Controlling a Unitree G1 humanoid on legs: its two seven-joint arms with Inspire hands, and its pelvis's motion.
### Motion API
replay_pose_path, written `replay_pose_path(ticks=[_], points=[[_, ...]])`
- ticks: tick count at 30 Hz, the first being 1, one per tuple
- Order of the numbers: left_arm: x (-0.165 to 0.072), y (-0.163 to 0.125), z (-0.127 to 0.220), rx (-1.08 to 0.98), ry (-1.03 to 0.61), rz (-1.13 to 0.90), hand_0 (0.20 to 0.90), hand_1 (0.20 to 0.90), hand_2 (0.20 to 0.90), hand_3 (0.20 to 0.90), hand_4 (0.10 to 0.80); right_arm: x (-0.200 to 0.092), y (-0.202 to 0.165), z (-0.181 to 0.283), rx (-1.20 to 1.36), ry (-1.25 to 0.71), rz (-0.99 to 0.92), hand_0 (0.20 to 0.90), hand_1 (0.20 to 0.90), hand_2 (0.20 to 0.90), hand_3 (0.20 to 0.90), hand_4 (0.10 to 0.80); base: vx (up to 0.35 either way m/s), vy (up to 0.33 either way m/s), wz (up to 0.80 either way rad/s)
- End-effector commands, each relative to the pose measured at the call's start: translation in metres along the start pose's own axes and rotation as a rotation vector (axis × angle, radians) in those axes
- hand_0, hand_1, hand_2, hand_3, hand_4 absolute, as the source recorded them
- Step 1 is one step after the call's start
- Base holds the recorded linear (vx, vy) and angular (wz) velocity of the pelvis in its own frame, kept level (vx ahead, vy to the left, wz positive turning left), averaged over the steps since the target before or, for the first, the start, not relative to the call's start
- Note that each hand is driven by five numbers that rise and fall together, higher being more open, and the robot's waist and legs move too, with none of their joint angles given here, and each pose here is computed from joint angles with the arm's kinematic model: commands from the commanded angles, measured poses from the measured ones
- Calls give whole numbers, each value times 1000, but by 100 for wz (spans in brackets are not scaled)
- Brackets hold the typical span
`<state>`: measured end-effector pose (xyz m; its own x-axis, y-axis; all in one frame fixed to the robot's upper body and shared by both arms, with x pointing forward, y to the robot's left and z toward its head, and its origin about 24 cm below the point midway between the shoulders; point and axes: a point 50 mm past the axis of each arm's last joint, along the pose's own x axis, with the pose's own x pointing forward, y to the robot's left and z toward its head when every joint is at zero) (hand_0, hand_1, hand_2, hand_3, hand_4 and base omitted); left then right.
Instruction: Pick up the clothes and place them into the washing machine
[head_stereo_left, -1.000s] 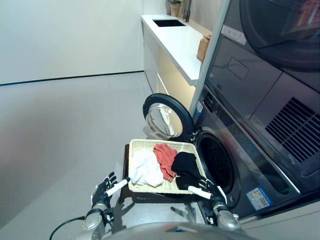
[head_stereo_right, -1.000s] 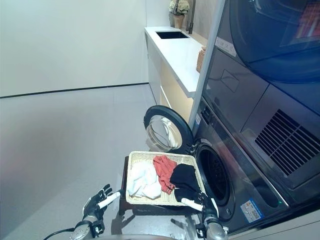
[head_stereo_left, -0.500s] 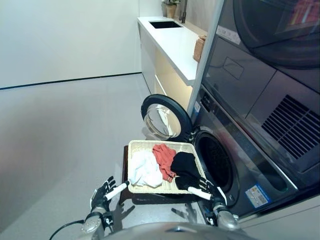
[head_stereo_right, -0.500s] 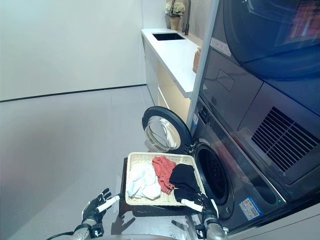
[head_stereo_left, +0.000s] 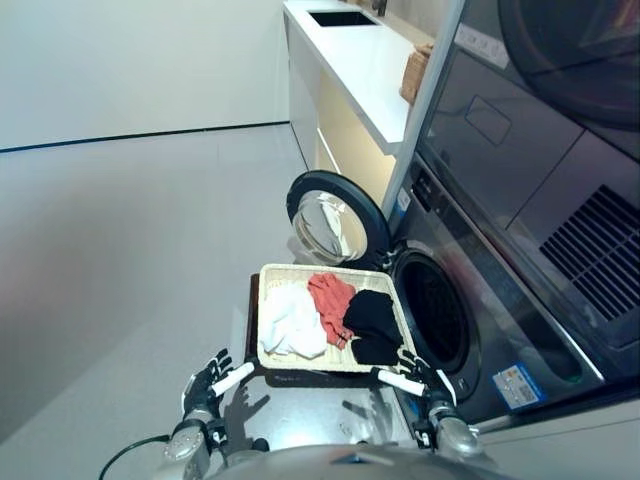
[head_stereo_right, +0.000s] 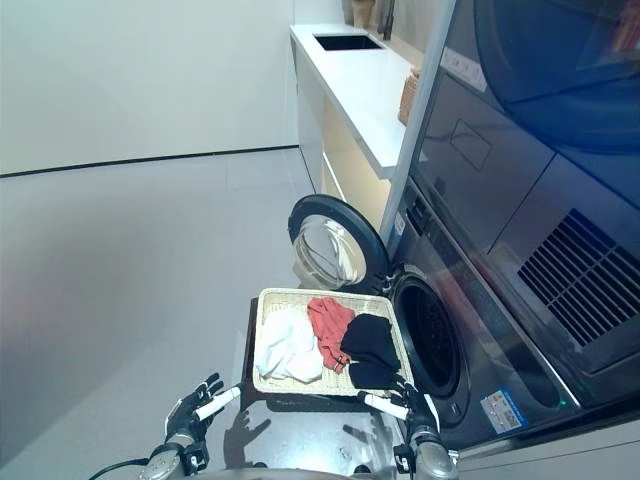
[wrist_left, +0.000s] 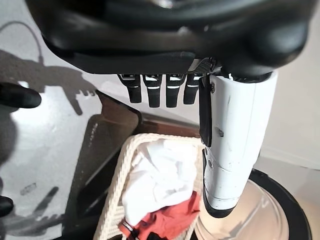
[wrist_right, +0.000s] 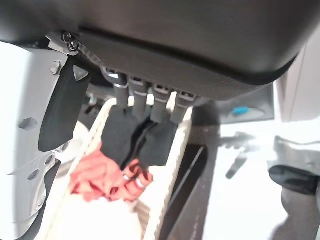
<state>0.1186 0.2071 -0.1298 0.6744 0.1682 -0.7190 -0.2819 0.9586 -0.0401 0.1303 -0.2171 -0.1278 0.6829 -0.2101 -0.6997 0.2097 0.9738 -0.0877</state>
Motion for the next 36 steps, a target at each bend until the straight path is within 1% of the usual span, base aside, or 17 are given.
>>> replay_pose_path(ticks=[1,5,14,22,27,31,36], points=[[17,-12,50,10,-188,-42,900,900,900,900,800,15,3,53,-9,-191,29,900,900,900,900,800,6,139,0],[18,-9,58,31,-218,-33,900,900,900,900,800,16,6,54,27,-190,29,900,900,900,900,800,33,188,-3],[16,0,66,33,-247,-6,900,900,900,900,800,17,5,61,80,-211,15,900,900,900,900,800,46,167,-1],[15,0,72,2,-278,2,900,900,900,900,800,20,9,68,77,-230,25,900,900,900,900,800,93,-19,4],[16,-1,64,-15,-250,15,900,900,900,900,800,19,12,66,70,-227,32,900,900,900,900,800,106,-71,6],[16,-4,62,-36,-240,13,900,900,900,900,800,21,13,73,54,-248,34,900,900,900,900,800,74,-107,6],[15,-8,58,-27,-230,-7,900,900,900,900,800,20,11,67,60,-228,26,900,900,900,900,800,70,-72,-2]])
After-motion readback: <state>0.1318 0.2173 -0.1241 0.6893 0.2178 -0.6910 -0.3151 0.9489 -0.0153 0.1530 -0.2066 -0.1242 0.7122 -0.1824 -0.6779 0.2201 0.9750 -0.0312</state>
